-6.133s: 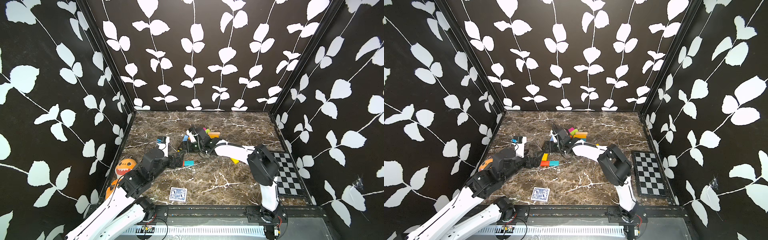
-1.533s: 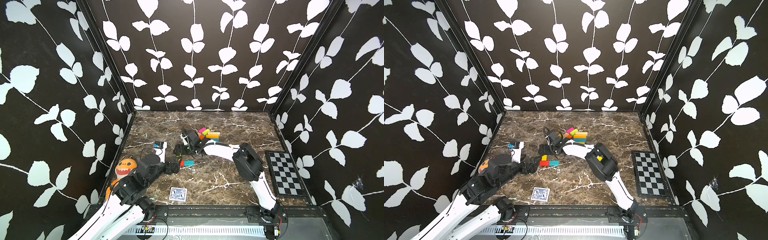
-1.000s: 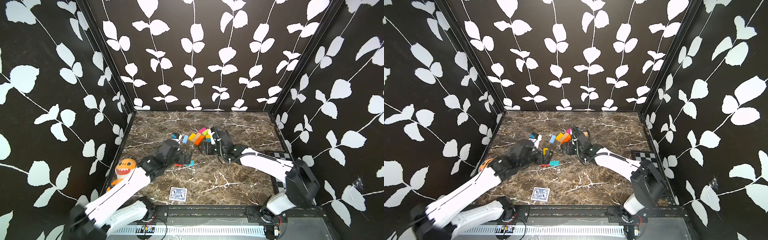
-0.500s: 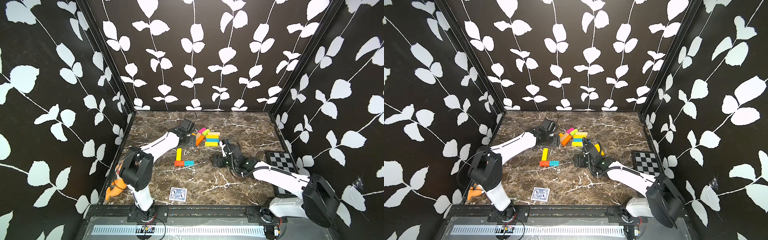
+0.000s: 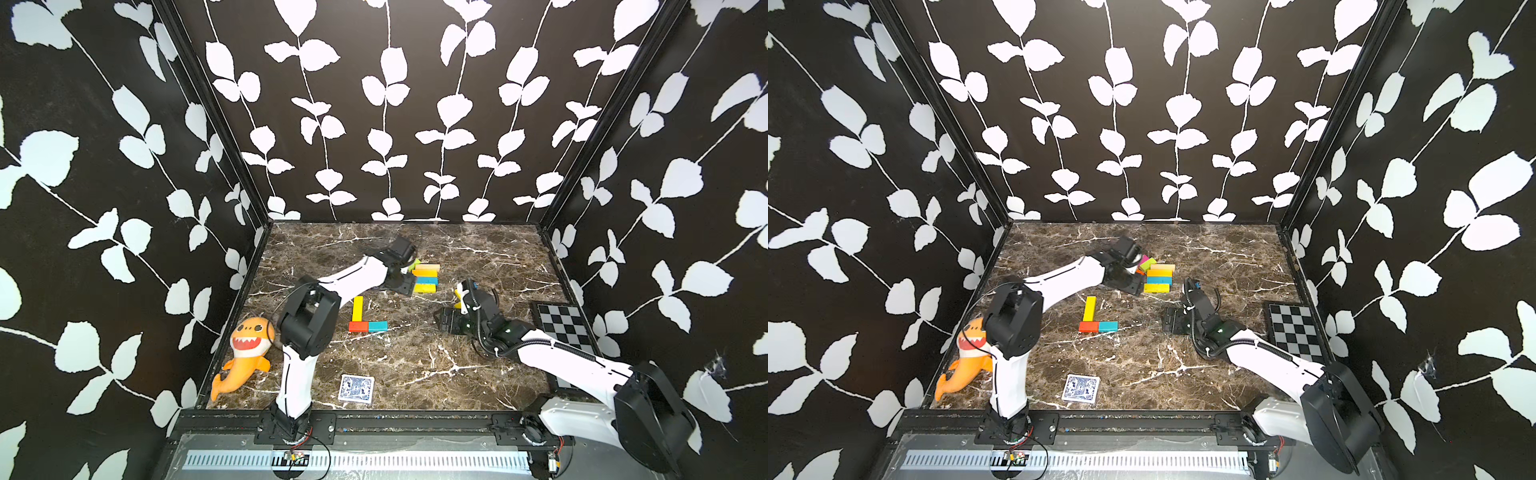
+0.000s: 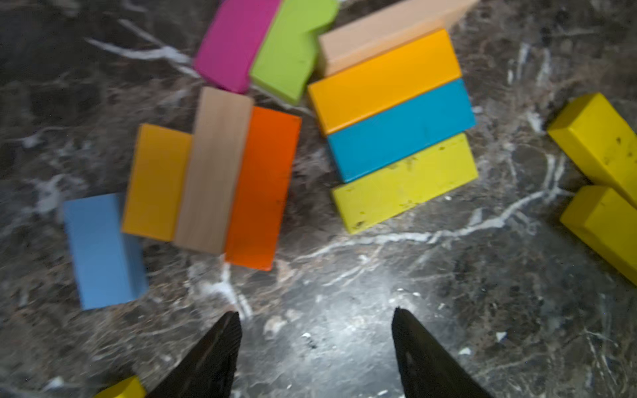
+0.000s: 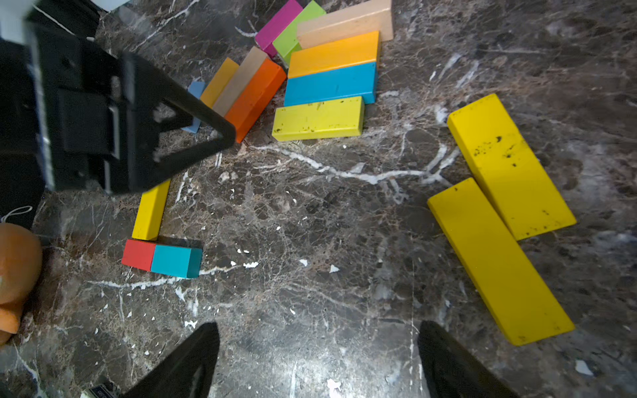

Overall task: Assemble the letter h with building blocks
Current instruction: Pick up the building block from the center of the board.

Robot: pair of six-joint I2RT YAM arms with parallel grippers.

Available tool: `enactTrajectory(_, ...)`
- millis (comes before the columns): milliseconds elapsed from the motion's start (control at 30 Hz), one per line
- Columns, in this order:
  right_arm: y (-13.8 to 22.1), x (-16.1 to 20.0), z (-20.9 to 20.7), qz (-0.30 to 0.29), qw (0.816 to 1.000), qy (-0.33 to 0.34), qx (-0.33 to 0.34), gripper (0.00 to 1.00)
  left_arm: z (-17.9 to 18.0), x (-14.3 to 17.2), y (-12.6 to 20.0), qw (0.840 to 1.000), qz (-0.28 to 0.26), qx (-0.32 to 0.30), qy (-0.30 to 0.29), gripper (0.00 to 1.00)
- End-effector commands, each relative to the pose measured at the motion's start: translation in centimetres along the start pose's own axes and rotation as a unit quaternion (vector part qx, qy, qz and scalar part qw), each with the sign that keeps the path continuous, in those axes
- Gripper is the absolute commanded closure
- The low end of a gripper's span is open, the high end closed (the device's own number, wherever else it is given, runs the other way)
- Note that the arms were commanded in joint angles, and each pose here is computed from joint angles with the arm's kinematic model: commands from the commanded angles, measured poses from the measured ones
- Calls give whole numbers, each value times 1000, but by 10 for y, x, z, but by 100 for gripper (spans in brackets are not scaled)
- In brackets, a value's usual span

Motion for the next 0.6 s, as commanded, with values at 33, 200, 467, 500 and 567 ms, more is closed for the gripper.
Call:
enactTrajectory(33, 7, -8, 2, -20, 1000, -12, -19, 10, 7, 19, -5, 999, 43, -12, 16, 22)
enactTrajectory(200, 13, -12, 0, -30, 999, -12, -19, 9, 9, 32, -14, 997, 64, -26, 19, 20)
enactTrajectory(467, 15, -15, -3, -33, 999, -14, -15, 9, 25, 22, -23, 997, 60, -38, 20, 20)
enactTrajectory(500, 15, -15, -4, -33, 999, -15, -14, 9, 25, 20, -24, 997, 61, -36, 17, 20)
enactTrajectory(567, 16, -15, -5, -34, 999, -17, -14, 9, 26, 17, -29, 997, 67, -40, 13, 21)
Point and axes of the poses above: each gripper's point midway between its finger pads, its own y axis back along the fingers, its own z axis along the line the jaws close on, x = y × z, the point moved 7 cm from there along y, back along the fingers, and after that the axes turned 14 degrees about -y, right-handed, at the moved point
